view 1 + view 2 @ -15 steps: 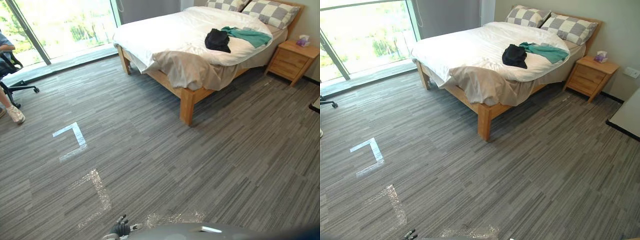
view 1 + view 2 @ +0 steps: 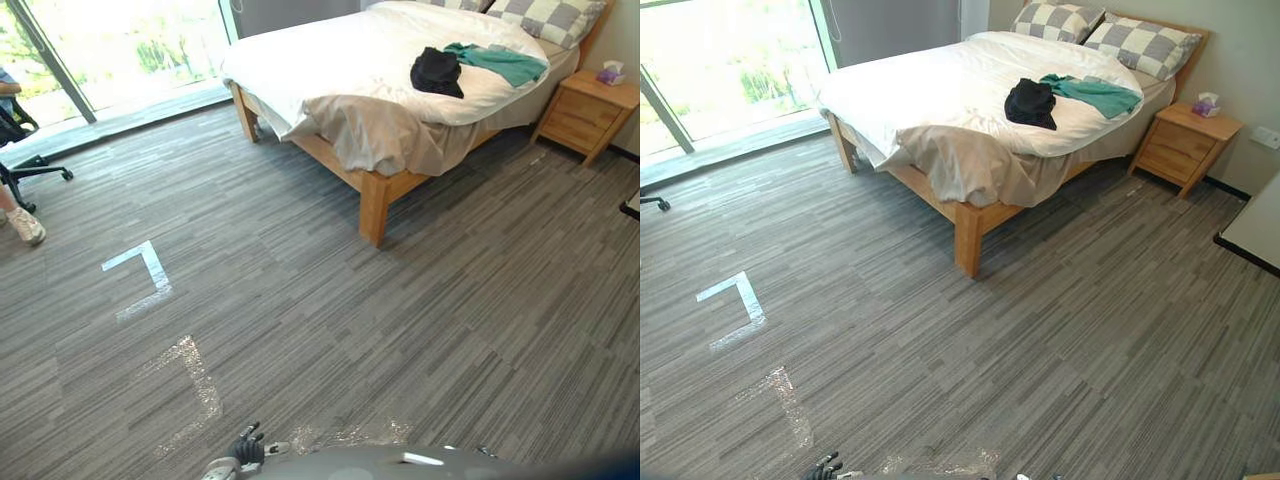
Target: Tidy the bed and pick cloth on bed and put in laundry
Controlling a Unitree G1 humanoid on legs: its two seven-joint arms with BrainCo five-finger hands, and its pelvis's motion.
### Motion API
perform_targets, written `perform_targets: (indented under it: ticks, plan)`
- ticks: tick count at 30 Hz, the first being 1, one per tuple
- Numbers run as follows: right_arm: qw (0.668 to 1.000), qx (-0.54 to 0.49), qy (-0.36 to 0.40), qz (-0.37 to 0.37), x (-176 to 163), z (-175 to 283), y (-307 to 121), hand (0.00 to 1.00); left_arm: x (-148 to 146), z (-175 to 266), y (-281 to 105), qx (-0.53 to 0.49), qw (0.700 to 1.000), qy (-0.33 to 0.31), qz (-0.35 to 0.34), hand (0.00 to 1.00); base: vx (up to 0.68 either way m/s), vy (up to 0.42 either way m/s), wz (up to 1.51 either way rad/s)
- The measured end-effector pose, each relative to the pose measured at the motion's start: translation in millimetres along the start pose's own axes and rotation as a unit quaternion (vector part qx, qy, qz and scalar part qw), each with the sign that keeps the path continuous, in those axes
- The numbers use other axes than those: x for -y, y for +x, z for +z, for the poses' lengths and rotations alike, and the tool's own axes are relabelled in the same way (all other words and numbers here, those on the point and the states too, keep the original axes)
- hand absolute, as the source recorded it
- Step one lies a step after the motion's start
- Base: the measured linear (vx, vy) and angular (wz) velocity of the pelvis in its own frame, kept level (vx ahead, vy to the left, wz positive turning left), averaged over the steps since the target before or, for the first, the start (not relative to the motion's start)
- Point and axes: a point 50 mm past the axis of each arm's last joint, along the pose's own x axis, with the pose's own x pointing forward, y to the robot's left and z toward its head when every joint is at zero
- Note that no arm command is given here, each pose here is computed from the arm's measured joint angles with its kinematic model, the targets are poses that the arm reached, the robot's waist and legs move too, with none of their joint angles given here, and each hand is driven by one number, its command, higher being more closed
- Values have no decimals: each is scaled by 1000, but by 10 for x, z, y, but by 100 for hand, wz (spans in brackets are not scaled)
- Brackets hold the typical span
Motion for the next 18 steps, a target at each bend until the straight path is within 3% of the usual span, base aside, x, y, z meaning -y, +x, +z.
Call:
perform_targets:
  ticks: [18]
  plan:
    - [1000, 2, 3, 2, -14, 6, 1, 0, -43, -28, -5, -11, 999, -7, 38, 0, 2, -8, -3]
